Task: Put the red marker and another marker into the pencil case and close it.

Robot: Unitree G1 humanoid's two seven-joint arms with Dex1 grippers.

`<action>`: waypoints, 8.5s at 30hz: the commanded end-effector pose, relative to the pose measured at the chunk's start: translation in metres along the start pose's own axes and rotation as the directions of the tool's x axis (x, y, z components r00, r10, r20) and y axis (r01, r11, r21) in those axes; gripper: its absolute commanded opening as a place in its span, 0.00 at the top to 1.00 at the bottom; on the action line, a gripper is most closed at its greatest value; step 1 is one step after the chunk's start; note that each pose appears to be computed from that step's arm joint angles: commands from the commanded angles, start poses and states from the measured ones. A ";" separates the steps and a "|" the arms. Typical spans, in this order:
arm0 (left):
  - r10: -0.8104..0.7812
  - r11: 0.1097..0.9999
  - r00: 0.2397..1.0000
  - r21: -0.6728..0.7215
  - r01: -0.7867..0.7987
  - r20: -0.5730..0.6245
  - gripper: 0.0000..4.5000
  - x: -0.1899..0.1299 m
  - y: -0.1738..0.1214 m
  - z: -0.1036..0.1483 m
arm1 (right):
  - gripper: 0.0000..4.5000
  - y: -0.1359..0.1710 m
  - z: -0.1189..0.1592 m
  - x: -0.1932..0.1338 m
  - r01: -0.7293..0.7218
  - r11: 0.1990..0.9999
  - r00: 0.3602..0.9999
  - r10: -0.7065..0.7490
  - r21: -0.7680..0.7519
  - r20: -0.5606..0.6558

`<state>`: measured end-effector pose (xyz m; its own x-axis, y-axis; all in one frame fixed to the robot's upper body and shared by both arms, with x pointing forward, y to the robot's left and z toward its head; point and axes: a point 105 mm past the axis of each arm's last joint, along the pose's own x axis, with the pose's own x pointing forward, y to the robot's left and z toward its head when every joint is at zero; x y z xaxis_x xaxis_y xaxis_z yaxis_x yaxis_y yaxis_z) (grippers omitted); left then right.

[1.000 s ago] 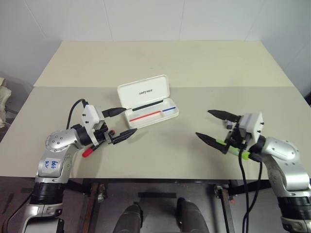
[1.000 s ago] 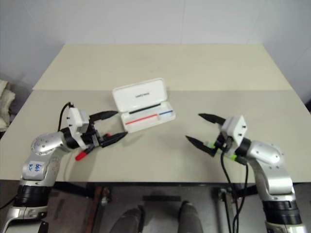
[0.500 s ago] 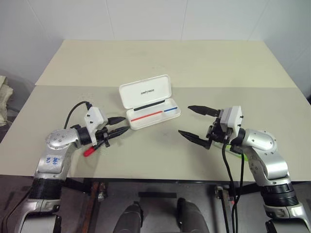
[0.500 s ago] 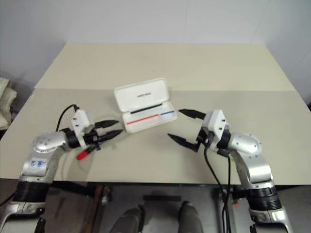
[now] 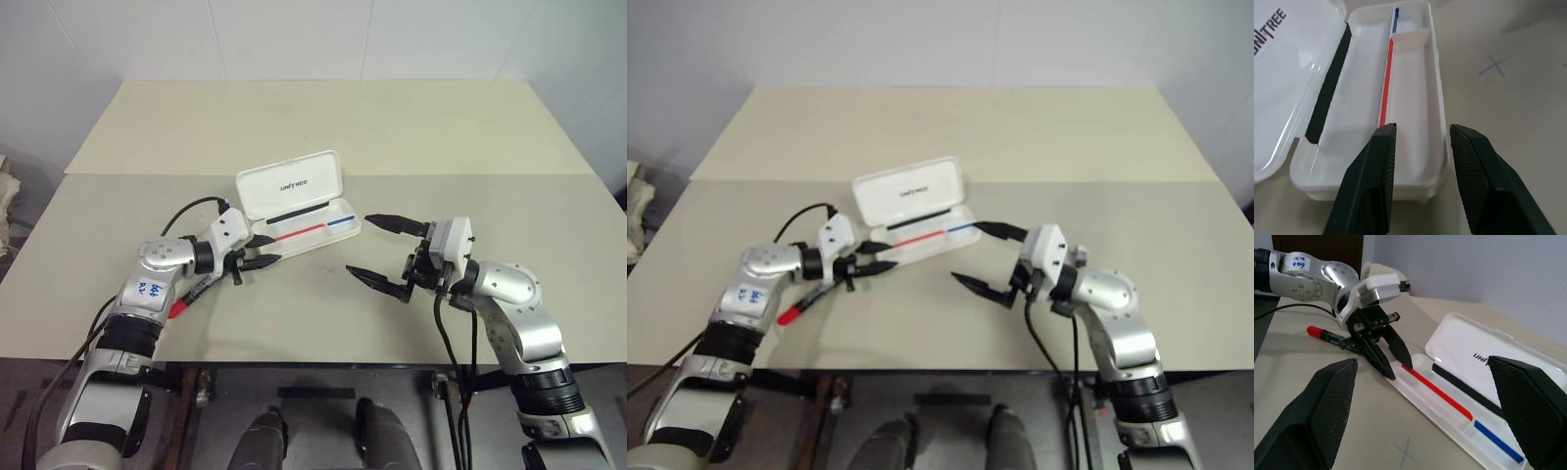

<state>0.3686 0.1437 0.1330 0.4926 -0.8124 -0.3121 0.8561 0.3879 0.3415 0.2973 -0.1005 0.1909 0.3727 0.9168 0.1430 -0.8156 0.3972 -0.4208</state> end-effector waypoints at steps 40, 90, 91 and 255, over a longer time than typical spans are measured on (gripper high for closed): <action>-0.202 0.975 0.964 0.061 0.215 -0.176 1.00 0.043 -0.016 0.006 | 0.00 -0.016 0.013 -0.020 -0.097 0.994 0.993 0.093 -0.059 -0.069; -0.379 0.900 0.923 0.208 0.384 -0.063 0.28 0.036 -0.075 0.014 | 0.00 -0.005 0.003 -0.046 -0.092 0.995 0.981 0.097 0.036 -0.165; -0.377 0.899 0.924 0.213 0.382 -0.062 0.21 0.036 -0.075 0.014 | 0.00 -0.005 0.004 -0.046 -0.093 0.995 0.981 0.098 0.037 -0.165; -0.404 0.899 0.882 0.283 0.333 0.243 0.00 -0.007 -0.076 0.067 | 0.00 -0.027 -0.035 -0.183 0.320 0.932 0.836 -0.191 0.174 -0.514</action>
<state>0.2955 0.0860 0.1577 0.0646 -0.9740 -0.2172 0.9034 -0.0354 0.4273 0.2678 -0.2776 0.1390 0.6974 0.6692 -0.2567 -0.7137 0.6815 -0.1623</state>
